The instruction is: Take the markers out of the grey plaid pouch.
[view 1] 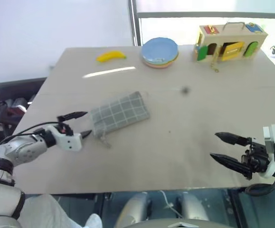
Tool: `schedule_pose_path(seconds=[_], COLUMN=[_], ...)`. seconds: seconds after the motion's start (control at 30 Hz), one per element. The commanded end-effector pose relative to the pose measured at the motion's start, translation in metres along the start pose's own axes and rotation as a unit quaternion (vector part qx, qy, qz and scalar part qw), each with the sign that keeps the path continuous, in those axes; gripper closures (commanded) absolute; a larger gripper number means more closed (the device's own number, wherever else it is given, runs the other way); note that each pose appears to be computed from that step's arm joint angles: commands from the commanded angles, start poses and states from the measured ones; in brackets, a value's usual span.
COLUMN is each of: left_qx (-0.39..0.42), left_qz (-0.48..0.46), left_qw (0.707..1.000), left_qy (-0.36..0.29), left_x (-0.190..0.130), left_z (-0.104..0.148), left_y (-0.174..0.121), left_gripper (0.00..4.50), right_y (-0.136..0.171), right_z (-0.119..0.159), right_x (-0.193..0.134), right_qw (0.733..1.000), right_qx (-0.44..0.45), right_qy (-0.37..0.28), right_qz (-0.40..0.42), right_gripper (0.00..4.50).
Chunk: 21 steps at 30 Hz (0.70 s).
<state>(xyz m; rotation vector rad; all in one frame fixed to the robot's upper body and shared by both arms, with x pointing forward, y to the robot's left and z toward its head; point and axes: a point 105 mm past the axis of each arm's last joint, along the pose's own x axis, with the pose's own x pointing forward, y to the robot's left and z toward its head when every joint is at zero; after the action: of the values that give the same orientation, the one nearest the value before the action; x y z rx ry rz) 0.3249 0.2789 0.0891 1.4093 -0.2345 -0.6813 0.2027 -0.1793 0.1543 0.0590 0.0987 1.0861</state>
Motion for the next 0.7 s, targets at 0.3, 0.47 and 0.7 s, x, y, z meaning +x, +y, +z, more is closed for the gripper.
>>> schedule_pose_path(seconds=[0.3, 0.47, 0.7], left_qx=[-0.072, -0.086, -0.019], left_qz=[-0.003, 0.003, -0.029], left_qw=[0.978, 0.969, 0.982], left_qy=[-0.196, -0.231, -0.186], left_x=[0.06, 0.074, 0.087], left_z=[0.1, 0.127, 0.119], left_y=[-0.037, -0.034, -0.039], left_gripper=[0.08, 0.08, 0.08], right_y=[0.008, 0.008, 0.005], right_z=[0.007, 0.007, 0.007], right_x=[0.004, 0.006, 0.007], right_qw=[1.0, 0.999, 0.999], right_qx=[-0.026, -0.026, -0.03], right_qy=[-0.017, -0.02, -0.022], right_qz=[0.003, 0.002, 0.001], right_gripper=[0.41, 0.41, 0.41])
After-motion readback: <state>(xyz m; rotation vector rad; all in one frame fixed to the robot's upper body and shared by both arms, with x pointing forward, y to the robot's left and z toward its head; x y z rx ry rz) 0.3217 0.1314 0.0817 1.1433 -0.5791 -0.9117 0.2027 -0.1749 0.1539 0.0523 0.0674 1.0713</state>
